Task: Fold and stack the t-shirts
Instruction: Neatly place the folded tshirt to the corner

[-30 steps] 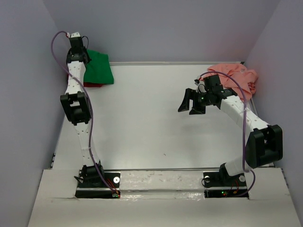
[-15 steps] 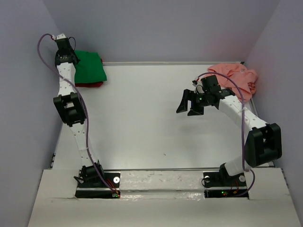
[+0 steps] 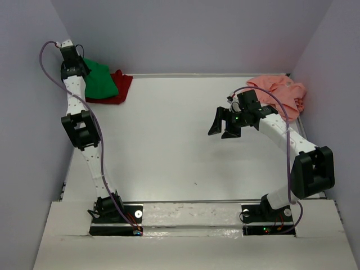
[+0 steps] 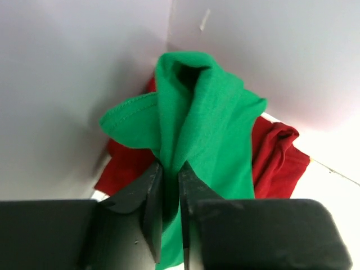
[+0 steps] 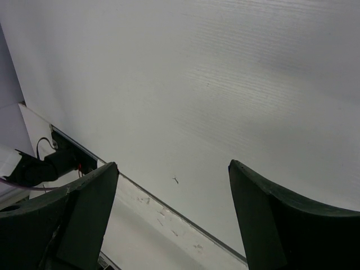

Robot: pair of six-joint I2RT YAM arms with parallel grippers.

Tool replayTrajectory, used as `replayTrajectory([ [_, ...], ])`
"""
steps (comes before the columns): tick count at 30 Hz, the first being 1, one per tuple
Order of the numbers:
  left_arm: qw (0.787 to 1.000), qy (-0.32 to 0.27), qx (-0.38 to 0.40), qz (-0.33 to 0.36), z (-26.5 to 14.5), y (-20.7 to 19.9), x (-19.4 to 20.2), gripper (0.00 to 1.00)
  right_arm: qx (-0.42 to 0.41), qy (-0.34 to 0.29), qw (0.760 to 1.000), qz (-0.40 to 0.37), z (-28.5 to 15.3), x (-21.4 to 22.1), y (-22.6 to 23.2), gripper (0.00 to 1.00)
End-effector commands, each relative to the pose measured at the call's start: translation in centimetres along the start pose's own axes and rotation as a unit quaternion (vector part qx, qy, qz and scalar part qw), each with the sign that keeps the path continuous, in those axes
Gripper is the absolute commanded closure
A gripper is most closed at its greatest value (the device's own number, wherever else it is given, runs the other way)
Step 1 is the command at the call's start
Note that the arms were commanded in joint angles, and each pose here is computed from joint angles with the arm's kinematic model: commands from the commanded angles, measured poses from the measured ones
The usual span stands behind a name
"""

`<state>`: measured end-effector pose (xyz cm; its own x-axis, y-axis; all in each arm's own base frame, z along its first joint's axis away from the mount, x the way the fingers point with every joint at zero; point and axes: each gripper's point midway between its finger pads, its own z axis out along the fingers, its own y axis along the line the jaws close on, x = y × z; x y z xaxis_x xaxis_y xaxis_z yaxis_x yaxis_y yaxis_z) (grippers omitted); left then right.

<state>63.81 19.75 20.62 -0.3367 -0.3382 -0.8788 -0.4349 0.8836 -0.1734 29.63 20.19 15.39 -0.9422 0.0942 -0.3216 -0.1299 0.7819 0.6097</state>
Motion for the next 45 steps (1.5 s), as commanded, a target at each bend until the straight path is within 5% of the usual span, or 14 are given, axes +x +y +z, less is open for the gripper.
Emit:
replayTrajectory([
  [1,0.998,-0.041,0.047,-0.009,0.3,-2.0,-2.3,0.64,-0.009,-0.014,1.000,-0.011,-0.5,-1.0,1.1,0.15],
  [2,0.998,-0.037,0.046,-0.009,0.6,-1.9,-1.9,0.56,-0.009,-0.014,1.000,-0.011,-0.5,-1.0,1.2,0.15],
  [3,0.999,-0.029,0.042,-0.009,1.0,-1.9,-1.2,0.34,-0.010,-0.013,1.000,-0.010,-0.4,-1.0,1.2,0.15],
  [4,0.999,-0.027,0.034,-0.010,1.1,-1.6,-1.0,0.01,-0.010,-0.012,1.000,-0.010,-0.4,-1.0,1.2,0.15],
  [18,0.998,-0.044,0.053,-0.017,-2.8,-3.8,-3.7,0.01,-0.023,-0.010,1.000,-0.015,0.5,-1.6,1.7,0.15],
  [28,0.994,-0.107,-0.030,0.002,-7.8,-5.9,-7.1,0.01,-0.030,-0.011,0.999,-0.020,0.5,-1.4,1.8,0.15],
  [37,0.998,-0.045,-0.033,0.043,-4.7,-9.3,-0.9,0.39,-0.037,-0.009,0.999,-0.022,0.4,-1.6,2.2,0.15],
  [45,0.994,-0.021,-0.089,0.060,-2.1,-7.7,2.5,0.42,-0.031,-0.005,0.999,-0.022,-0.4,-1.9,2.7,0.15],
])
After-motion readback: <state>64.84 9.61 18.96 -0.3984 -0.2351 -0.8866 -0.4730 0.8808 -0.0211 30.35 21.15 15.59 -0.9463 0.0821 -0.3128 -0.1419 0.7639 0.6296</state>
